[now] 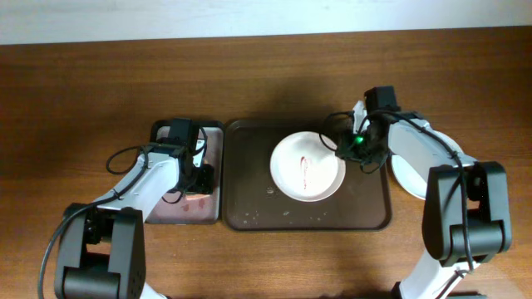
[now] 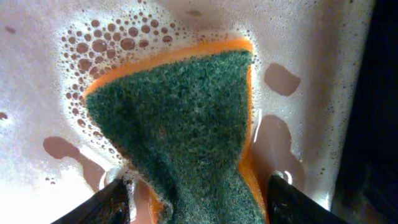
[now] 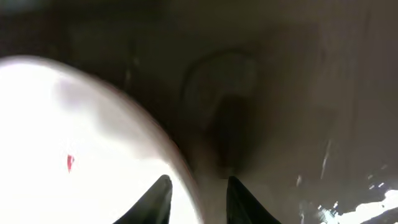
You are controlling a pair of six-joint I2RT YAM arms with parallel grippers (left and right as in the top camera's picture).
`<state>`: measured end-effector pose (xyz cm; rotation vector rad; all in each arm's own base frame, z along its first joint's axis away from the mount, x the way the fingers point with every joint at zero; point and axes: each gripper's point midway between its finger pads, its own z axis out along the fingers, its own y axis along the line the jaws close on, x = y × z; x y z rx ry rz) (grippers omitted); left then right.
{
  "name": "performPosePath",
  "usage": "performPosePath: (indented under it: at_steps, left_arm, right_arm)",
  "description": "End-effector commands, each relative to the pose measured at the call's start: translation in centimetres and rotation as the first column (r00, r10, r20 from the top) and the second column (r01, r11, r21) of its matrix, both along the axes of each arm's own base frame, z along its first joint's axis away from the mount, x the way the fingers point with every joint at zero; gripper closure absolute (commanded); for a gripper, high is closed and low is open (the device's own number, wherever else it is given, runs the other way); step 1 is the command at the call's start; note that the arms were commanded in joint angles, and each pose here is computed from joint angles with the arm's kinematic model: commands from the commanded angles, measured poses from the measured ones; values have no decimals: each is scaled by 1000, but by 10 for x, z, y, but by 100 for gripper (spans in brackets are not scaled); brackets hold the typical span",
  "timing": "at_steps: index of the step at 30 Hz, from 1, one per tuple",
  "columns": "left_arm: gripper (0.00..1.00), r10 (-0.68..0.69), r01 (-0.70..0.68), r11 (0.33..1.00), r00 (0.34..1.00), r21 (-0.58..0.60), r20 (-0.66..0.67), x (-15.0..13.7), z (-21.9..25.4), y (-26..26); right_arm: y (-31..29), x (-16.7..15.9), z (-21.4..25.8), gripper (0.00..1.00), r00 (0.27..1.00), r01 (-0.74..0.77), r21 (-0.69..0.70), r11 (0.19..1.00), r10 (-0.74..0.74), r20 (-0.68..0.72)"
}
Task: Clean dirty plates on tray and stack at the side
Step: 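Grasp the pink plate with right gripper and pull it to tray center, then lift the sponge from the soapy tray with the left gripper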
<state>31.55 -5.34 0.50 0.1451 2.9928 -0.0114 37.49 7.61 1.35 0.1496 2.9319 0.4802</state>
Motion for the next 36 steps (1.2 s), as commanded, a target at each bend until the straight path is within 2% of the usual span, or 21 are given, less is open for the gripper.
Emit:
performPosePath:
  at_steps: [1,3,5,6,9,13,17,19,21,23,24,27,30,36]
  left_arm:
    - [34,8,-8,1000,1000,-8,1,3,1,0]
    - [34,8,-8,1000,1000,-9,1,3,1,0]
    - [35,8,-8,1000,1000,-8,0,3,1,0]
    - [34,8,-8,1000,1000,-8,-2,2,1,0]
    - [35,8,-8,1000,1000,-8,-2,2,1,0]
    - [41,8,-8,1000,1000,-10,16,8,4,-1]
    - [43,8,-7,1000,999,-16,42,17,11,-2]
    - [49,8,-7,1000,999,-17,51,19,11,-2]
    - [50,8,-7,1000,998,-20,67,23,12,-3]
    - [62,30,-28,999,997,-24,69,26,16,-4]
    - [64,52,-50,998,997,-28,62,27,21,-4]
    - [64,60,-58,998,996,-31,67,32,29,-4]
    - [62,111,-110,993,993,-31,28,21,24,-3]
    - [60,115,-115,993,993,-25,4,8,7,-1]
  right_arm:
    - [2,-12,-7,71,998,-38,-41,998,36,-42]
    - [5,-17,-8,71,997,-58,-49,997,56,-56]
    - [8,-18,-9,92,996,-65,-50,997,62,-58]
    - [8,-19,-9,96,996,-64,-50,997,61,-65]
    - [6,-29,-10,96,991,17,-51,999,-24,-129]
    - [4,-44,-11,96,964,138,-58,989,-148,-223]
    - [4,-47,-11,96,960,139,-63,988,-150,-236]
    - [4,-48,-11,96,960,139,-63,988,-150,-237]
    - [4,-48,-11,96,960,139,-63,988,-150,-236]
    - [4,-48,-11,96,960,138,-64,988,-149,-237]
    - [4,-48,-11,96,960,138,-64,988,-149,-237]
    - [4,-48,-11,96,960,138,-64,988,-149,-237]
    - [4,-48,-11,96,960,138,-63,988,-149,-237]
    - [4,-49,-11,96,958,138,-65,988,-150,-243]
